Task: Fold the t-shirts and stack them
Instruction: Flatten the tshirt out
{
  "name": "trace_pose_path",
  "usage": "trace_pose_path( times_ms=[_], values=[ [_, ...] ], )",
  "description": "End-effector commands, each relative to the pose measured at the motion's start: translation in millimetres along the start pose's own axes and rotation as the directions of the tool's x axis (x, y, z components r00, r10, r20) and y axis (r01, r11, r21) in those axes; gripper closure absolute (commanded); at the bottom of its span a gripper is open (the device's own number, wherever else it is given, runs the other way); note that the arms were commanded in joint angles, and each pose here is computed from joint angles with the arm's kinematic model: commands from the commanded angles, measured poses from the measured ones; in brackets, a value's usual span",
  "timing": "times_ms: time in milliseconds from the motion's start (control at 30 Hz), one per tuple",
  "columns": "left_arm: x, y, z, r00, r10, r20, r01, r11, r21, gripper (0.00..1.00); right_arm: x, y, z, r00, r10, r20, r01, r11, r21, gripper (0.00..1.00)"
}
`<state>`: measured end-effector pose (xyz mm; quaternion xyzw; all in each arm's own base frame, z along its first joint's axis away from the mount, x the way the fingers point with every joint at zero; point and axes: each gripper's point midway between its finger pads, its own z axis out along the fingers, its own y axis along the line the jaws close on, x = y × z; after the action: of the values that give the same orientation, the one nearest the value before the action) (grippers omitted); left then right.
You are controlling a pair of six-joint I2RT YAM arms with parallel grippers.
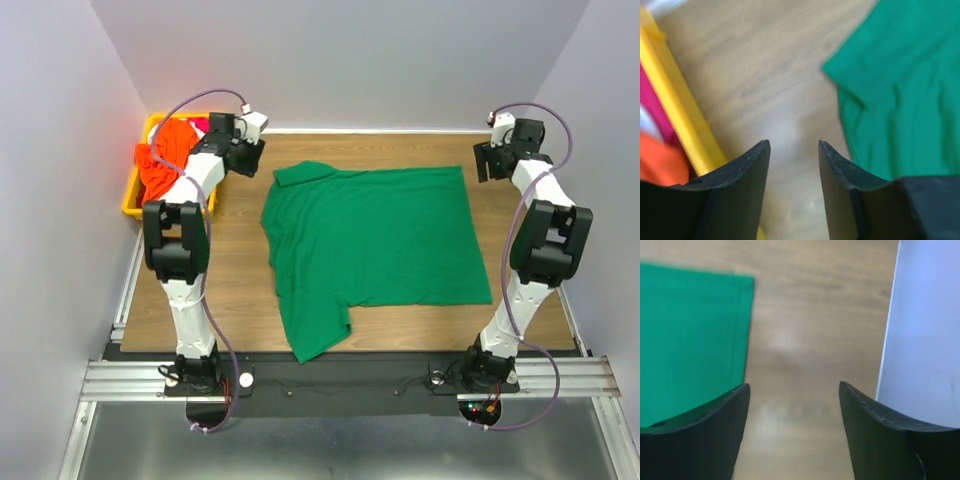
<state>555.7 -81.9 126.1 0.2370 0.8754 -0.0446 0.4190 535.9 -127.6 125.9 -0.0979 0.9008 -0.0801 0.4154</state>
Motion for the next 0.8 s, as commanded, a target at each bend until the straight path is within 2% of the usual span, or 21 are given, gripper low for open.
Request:
trace_pose_path(
  times_ms=[0, 67, 267, 533, 767],
  values=[
    [-16, -33, -76, 0.995, 0.065, 0.08, -0.075, 0.988, 0.134, 0.51, 1, 9, -70, 0.997, -0.044, -0.055, 0.041, 0.998, -0.057, 0.3],
    [17, -62, -89, 0.998, 0.064, 0.012, -0.065, 0.969, 0.237, 0.59, 30, 37, -92, 0.989, -0.053, -0.141, 0.027, 0.983, -0.179, 0.42],
    [97, -119, -112, 0.979, 0.15, -0.136, -0.093, 0.93, 0.354, 0.66, 112, 96, -137, 0.934, -0.119, -0.338, -0.025, 0.92, -0.392, 0.58],
    [147, -152, -117, 0.935, 0.241, -0.26, -0.124, 0.909, 0.398, 0.7, 170, 125, -150, 0.875, -0.177, -0.452, -0.053, 0.891, -0.451, 0.65],
    [171, -165, -107, 0.909, 0.263, -0.324, -0.116, 0.904, 0.411, 0.71, 196, 135, -143, 0.836, -0.207, -0.509, -0.057, 0.888, -0.456, 0.66]
  ],
)
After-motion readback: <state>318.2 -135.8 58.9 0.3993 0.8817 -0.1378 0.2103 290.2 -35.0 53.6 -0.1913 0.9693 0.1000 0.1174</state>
